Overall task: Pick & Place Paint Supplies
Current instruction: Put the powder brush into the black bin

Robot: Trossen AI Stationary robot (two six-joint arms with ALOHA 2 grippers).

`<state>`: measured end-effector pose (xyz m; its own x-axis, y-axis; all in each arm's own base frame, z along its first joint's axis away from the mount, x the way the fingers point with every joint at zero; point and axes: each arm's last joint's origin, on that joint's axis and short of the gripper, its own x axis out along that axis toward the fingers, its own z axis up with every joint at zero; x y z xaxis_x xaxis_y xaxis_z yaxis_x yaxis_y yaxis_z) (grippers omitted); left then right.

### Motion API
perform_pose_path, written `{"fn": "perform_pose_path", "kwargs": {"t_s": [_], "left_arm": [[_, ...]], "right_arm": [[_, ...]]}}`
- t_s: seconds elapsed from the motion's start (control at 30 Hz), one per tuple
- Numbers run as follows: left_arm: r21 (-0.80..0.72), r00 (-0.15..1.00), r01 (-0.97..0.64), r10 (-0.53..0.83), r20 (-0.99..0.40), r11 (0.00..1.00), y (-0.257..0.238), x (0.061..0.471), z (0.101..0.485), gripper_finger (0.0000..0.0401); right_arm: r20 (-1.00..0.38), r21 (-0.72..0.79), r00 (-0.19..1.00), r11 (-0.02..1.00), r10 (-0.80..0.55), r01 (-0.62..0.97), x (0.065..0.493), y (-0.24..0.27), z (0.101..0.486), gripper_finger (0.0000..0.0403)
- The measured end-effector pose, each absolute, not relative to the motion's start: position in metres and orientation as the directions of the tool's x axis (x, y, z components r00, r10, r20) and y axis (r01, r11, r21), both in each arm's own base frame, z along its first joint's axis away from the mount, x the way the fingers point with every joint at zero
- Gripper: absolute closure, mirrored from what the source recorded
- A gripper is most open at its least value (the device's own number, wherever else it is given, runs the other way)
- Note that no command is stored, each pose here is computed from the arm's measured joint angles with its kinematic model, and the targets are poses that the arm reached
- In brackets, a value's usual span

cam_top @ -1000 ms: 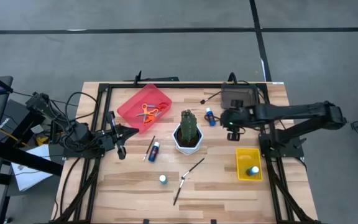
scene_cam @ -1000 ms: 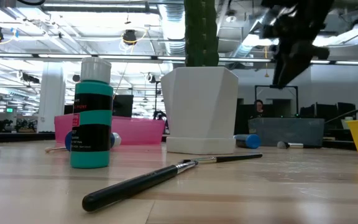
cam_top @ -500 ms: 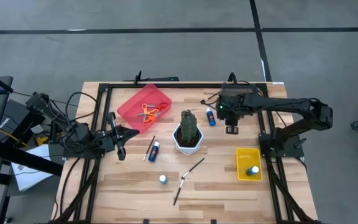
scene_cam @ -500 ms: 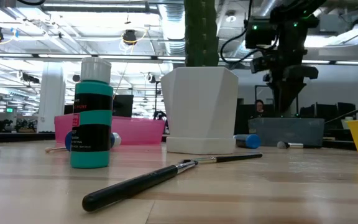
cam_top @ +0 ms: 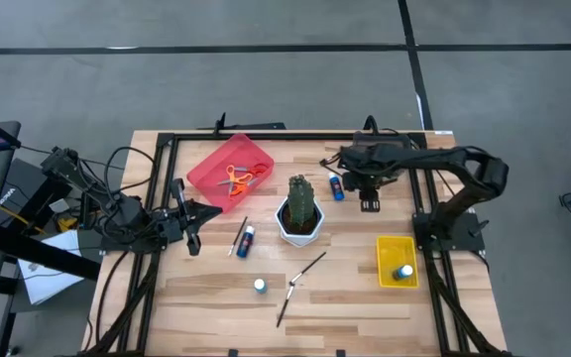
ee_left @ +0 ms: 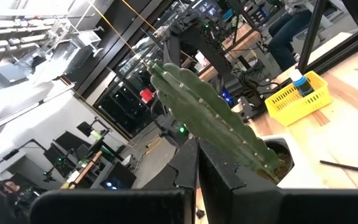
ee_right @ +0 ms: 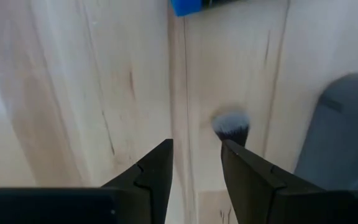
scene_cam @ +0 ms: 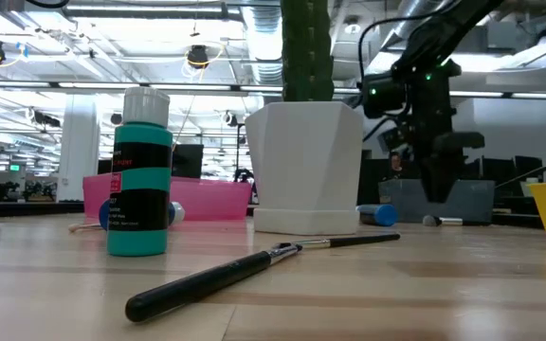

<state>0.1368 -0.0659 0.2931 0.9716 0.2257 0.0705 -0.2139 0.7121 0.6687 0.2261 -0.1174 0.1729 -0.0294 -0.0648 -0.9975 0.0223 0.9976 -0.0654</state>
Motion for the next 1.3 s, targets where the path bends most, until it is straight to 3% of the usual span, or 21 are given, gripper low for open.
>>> {"fn": "perform_pose_path", "kwargs": {"t_s": [0.33, 0.63, 1.3], "left_arm": [[0.670, 0.972, -0.214, 0.226, 0.071, 0.711, -0.066, 0.137, 0.293, 0.0394], [0.669, 0.972, -0.214, 0.226, 0.071, 0.712, -0.066, 0.137, 0.293, 0.0394], [0.667, 0.972, -0.214, 0.226, 0.071, 0.713, -0.066, 0.137, 0.293, 0.0394]], "right_arm": [[-0.997, -0.053, -0.056, 0.997, -0.050, 0.047, 0.225, -0.135, 0.157, 0.0280], [-0.997, -0.079, -0.010, 0.995, -0.079, 0.060, 0.225, -0.146, 0.158, 0.0280], [-0.998, -0.066, 0.004, 0.996, -0.067, 0.058, 0.210, -0.141, 0.134, 0.0285]]}}
